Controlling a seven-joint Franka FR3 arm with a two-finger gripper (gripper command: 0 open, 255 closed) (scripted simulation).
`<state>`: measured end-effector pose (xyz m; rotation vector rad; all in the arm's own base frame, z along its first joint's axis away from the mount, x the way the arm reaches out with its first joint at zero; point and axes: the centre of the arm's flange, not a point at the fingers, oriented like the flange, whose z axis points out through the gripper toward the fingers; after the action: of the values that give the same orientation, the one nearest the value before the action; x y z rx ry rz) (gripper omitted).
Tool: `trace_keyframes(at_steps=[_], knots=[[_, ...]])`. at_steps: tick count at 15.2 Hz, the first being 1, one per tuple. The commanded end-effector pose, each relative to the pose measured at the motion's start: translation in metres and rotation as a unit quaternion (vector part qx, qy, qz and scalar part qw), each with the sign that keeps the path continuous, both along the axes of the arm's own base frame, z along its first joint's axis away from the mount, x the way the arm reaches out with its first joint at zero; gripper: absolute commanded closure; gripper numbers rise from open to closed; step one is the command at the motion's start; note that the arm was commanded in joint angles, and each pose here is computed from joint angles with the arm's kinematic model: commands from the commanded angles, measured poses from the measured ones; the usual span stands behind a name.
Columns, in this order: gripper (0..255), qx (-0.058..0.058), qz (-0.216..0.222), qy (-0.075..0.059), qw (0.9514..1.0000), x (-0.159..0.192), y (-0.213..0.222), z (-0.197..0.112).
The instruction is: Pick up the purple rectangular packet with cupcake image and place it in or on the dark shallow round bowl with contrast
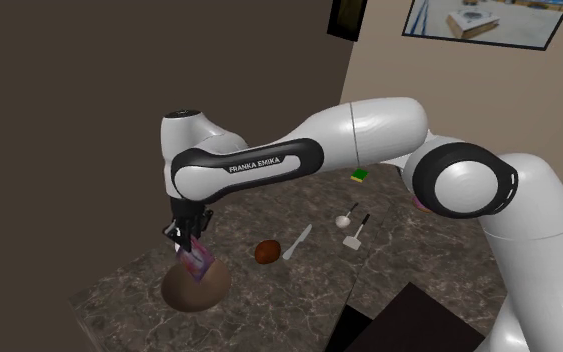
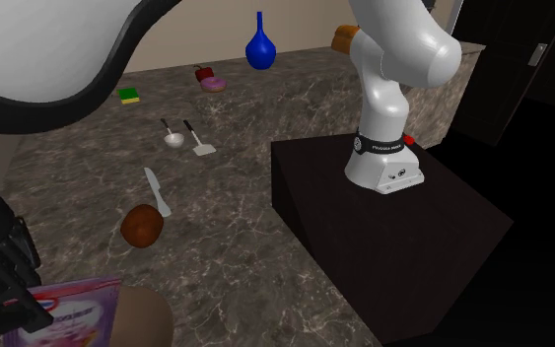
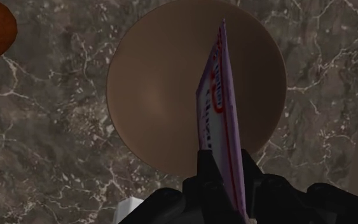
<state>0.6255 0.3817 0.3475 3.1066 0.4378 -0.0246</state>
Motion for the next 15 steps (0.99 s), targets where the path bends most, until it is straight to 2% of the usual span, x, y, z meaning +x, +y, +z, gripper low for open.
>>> trace_keyframes(at_steps=[1,6,7,12,15], knots=[[255,0.000,0.000,0.000,1.0000,0.000,0.000,-0.002],[255,0.000,0.000,0.000,1.0000,0.000,0.000,-0.002],[0,0.000,0.000,0.000,1.0000,0.000,0.000,-0.002],[0,0.000,0.000,0.000,1.0000,0.000,0.000,-0.002],[0,0.000,0.000,0.000,1.0000,0.000,0.000,0.038]])
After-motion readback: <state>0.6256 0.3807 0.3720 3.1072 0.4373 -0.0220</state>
